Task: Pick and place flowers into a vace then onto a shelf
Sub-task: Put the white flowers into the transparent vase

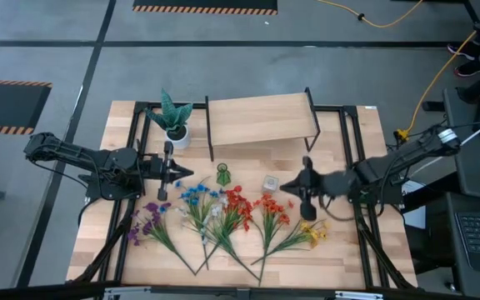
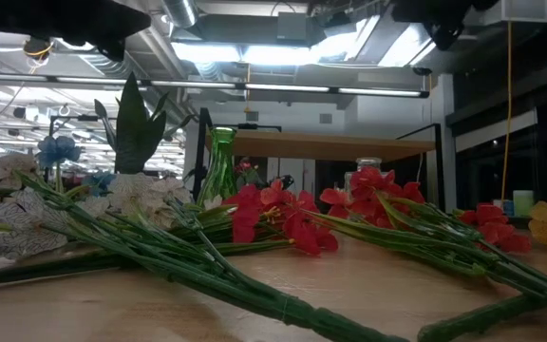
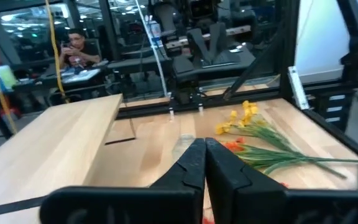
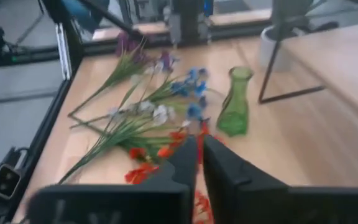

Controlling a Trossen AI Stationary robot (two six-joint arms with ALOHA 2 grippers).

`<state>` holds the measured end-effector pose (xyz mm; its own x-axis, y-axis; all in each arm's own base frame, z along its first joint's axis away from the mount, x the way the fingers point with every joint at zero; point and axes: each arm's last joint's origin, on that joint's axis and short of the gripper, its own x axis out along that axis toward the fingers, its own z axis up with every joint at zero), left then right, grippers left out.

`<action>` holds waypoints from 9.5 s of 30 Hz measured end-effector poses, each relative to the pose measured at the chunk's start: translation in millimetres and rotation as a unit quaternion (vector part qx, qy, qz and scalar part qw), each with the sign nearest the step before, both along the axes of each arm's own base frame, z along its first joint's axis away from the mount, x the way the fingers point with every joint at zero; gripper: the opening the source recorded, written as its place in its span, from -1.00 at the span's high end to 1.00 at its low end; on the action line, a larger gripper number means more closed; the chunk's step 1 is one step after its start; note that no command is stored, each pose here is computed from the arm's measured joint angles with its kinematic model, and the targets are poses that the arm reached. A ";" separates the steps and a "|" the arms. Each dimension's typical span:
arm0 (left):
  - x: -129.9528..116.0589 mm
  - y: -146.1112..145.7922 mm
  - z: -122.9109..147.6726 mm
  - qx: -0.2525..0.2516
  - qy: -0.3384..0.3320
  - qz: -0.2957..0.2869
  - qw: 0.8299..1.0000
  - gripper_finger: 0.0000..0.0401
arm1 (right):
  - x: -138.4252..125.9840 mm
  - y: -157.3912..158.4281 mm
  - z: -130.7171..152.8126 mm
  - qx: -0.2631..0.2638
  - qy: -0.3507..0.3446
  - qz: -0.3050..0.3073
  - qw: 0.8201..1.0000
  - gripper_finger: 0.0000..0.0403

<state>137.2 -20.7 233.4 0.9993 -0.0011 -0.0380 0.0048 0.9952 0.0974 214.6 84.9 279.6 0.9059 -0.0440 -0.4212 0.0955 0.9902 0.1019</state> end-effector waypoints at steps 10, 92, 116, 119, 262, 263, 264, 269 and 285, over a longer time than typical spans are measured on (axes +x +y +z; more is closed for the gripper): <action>0.0 -1.6 0.1 -0.018 -0.001 -0.026 0.999 0.97 | 38.8 48.2 11.4 -0.019 0.091 -0.026 0.995 0.98; -0.1 2.8 5.4 -0.004 -0.028 0.048 0.998 0.97 | 182.7 91.0 -119.8 0.154 0.244 0.101 0.952 0.02; -0.7 6.7 6.6 -0.005 -0.035 0.116 0.993 0.97 | 197.9 80.0 -139.8 0.188 0.232 0.078 0.951 0.04; -0.7 6.6 6.5 -0.005 -0.034 0.115 0.993 0.97 | 197.9 79.7 -139.8 0.198 0.233 0.067 0.950 0.04; -6.7 4.4 14.8 0.029 -0.069 0.055 0.996 0.97 | 41.3 -20.6 -53.7 -0.070 -0.284 -0.177 0.940 0.99; -6.7 4.4 14.9 0.029 -0.069 0.055 0.996 0.97 | 41.6 -21.4 -53.7 -0.070 -0.284 -0.178 0.940 0.99; -6.7 4.4 14.9 0.029 -0.069 0.055 0.996 0.97 | 41.8 -22.1 -53.6 -0.071 -0.284 -0.178 0.939 0.99; -6.7 4.4 14.8 0.029 -0.069 0.055 0.996 0.97 | 44.8 -25.1 -57.0 -0.071 -0.283 -0.178 0.940 0.99; -6.7 4.4 14.8 0.029 -0.069 0.055 0.996 0.97 | 52.7 -24.8 -69.5 -0.084 -0.285 -0.178 0.938 0.99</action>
<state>130.4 -16.3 248.2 0.9888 0.1077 0.1033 -0.1222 0.9817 0.1462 267.3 60.1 210.1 0.8969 -0.4090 0.1681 0.4008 0.9125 0.0816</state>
